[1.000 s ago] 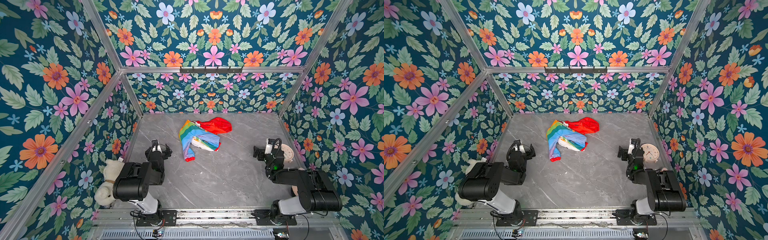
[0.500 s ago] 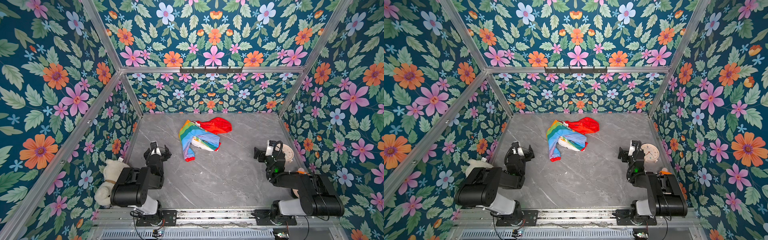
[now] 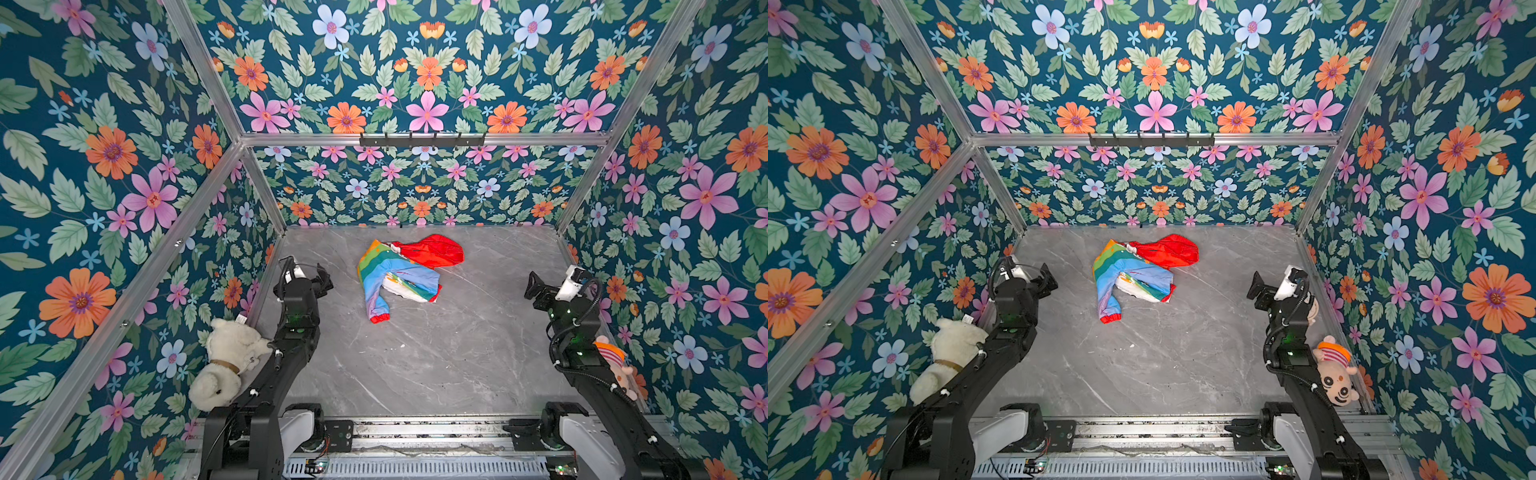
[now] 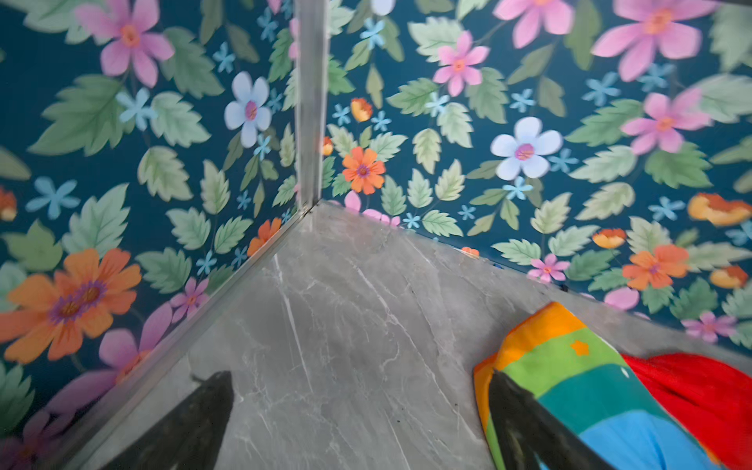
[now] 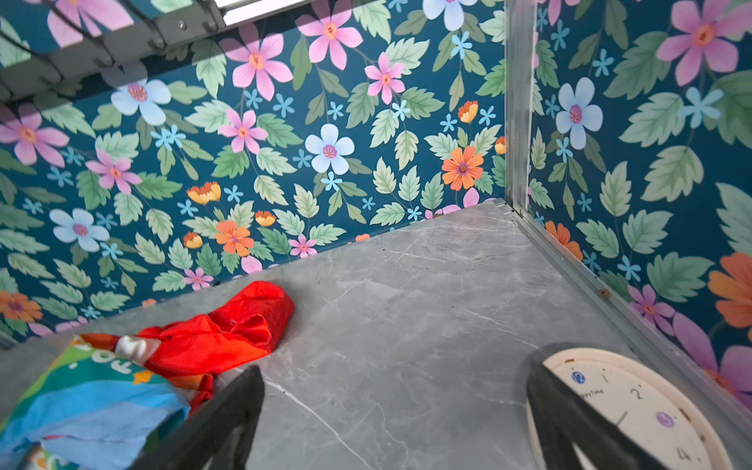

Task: Unzip the jacket
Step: Flatten out the jacket at the center of the board.

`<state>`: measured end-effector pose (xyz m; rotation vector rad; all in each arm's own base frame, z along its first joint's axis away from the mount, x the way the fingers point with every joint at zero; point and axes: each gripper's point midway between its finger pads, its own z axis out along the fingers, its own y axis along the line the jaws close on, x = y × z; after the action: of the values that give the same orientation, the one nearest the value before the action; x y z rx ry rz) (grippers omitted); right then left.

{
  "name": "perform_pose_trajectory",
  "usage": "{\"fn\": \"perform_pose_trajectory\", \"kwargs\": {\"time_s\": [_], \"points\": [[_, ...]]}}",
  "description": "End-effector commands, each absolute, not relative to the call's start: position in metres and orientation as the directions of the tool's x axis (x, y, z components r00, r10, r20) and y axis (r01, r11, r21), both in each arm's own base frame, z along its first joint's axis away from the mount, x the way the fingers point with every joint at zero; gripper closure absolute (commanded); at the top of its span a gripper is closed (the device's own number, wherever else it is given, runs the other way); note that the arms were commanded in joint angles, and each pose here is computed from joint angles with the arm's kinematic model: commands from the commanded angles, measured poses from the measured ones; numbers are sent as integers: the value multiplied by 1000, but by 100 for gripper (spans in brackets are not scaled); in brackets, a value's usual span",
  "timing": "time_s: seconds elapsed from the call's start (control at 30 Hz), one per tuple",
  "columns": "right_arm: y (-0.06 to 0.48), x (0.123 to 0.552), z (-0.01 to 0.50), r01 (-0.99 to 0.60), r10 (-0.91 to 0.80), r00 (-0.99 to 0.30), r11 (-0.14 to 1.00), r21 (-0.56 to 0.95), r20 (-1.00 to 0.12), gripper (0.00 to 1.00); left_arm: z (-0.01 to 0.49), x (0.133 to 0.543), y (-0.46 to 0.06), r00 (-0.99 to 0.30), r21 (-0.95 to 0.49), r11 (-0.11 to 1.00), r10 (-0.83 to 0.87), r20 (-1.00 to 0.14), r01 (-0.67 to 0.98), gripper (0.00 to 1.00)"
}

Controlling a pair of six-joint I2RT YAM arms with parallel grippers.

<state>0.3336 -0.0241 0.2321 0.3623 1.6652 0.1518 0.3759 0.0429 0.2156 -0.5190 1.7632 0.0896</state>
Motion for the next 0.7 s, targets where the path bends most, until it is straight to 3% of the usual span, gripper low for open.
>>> {"fn": "perform_pose_trajectory", "kwargs": {"time_s": [0.0, 0.07, 0.13, 0.33, 0.43, 0.67], "points": [[-43, 321, 204, 339, 515, -149, 829, 446, -844, 1, 160, 344, 65, -318, -193, 751, -478, -819, -632, 0], [-45, 317, 198, 392, 584, -163, 778, 491, -795, 1, 150, 344, 56, -363, -207, 759, -508, -781, -617, 0], [-27, 325, 202, 301, 579, -219, 805, 510, -785, 1, 146, 344, 46, -377, -257, 770, -538, -754, -584, 0], [16, 345, 191, 224, 669, -414, 732, 643, -617, 1, 154, 345, 10, -394, -398, 800, -577, -716, -448, 1], [42, 356, 181, 165, 640, -515, 727, 667, -570, 1, 155, 347, -22, -444, -371, 848, -518, -731, -377, 0], [113, 368, 146, 106, 395, -778, 849, 517, -489, 1, 141, 359, -106, -566, -285, 933, -360, -742, -220, 0]]}}
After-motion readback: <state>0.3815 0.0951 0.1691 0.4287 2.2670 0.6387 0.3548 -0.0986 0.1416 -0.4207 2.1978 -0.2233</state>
